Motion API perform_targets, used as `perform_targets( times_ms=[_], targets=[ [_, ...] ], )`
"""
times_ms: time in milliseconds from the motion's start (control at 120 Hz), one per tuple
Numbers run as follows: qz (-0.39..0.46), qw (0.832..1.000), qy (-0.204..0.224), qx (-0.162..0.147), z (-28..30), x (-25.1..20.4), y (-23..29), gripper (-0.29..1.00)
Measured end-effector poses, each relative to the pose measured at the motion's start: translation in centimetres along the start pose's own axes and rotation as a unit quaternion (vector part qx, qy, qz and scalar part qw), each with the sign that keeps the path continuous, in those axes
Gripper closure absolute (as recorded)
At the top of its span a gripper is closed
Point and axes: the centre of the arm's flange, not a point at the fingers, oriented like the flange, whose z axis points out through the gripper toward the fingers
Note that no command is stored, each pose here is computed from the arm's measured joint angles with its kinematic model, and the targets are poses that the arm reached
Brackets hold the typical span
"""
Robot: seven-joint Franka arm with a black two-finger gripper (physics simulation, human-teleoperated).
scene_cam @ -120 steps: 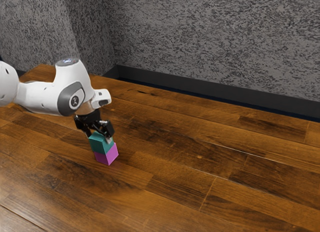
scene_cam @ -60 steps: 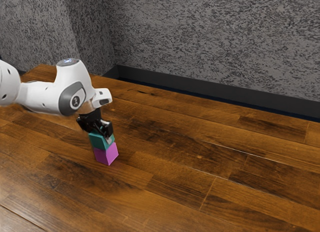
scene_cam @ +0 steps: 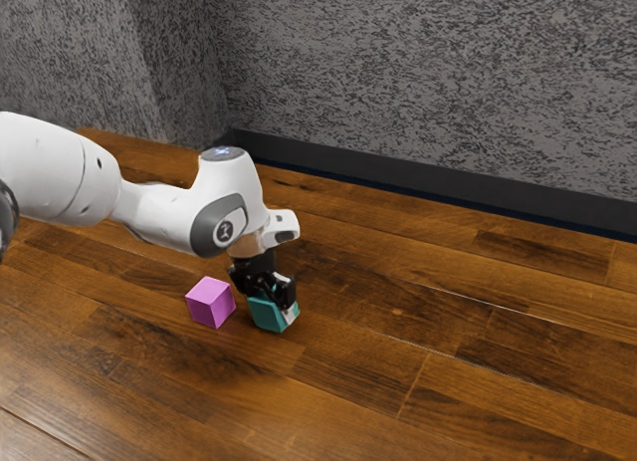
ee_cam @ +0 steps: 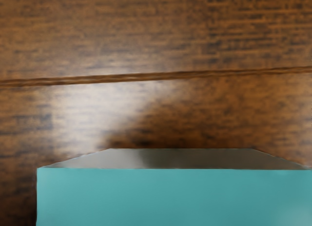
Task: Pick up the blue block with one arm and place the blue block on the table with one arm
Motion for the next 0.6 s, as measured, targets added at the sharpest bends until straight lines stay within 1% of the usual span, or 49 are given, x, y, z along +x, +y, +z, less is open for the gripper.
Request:
perform_targets(
  times_ms=[83,233,300,400,525,600],
  targets=[
    [-0.006,1.000,-0.012,-0.004,2.6,-0.2,0.5,0.50],
    [-0.016,1.000,-0.007,-0.012,2.9,0.0,0.6,0.26],
    [-0.016,1.000,-0.004,-0.016,2.8,0.1,0.6,0.19],
    [-0.015,1.000,0.000,-0.019,2.6,0.2,0.6,0.12],
    [-0.011,1.000,0.004,-0.020,2.3,0.2,0.6,0.07],
    [-0.004,0.999,0.026,-0.019,-0.6,0.5,1.0,0.05]
  ],
)
